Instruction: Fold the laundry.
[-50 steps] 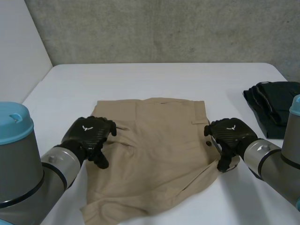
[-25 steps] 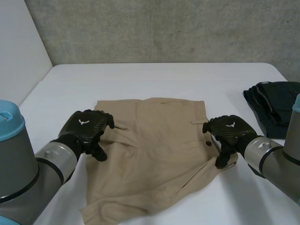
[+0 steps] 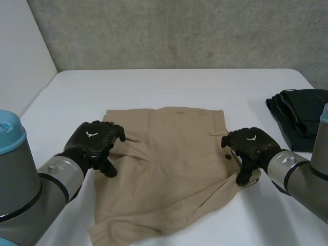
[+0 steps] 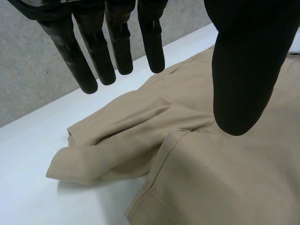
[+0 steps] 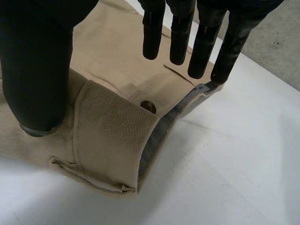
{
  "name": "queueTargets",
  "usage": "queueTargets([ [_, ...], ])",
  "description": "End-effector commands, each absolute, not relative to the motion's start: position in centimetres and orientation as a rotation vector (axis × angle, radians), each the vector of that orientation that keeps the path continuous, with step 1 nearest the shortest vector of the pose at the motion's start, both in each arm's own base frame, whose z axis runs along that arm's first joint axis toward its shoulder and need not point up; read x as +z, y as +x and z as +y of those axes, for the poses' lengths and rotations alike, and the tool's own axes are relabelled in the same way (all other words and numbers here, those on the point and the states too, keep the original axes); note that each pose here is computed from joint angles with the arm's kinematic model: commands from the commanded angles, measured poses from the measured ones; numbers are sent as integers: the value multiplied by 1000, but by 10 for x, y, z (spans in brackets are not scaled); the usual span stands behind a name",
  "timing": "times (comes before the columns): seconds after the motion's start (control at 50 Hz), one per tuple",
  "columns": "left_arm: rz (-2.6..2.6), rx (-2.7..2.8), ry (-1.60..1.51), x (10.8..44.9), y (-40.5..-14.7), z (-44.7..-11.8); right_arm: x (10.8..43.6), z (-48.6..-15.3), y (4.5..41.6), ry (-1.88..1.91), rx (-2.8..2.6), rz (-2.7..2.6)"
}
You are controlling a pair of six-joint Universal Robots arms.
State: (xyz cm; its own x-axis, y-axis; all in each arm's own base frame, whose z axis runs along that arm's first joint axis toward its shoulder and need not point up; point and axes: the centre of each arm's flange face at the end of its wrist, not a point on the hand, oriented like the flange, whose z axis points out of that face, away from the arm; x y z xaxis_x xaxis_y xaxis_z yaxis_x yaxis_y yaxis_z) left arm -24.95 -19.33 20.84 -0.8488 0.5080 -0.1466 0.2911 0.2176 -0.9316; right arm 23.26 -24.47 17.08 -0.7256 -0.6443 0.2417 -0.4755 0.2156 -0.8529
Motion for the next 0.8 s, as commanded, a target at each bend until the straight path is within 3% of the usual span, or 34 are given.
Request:
queueTargets([
  [0.02,-2295,1675,-773,207,-249,-192,167,-243,232,-1122,-1506,2310],
  [0.44,-2287,1680,-779,214,-248,-188,168,-243,232,-1127,-1509,2309],
  [0.8,-2371,1528,-839,213,-239,-156,168,-240,231,-1206,-1488,2317],
])
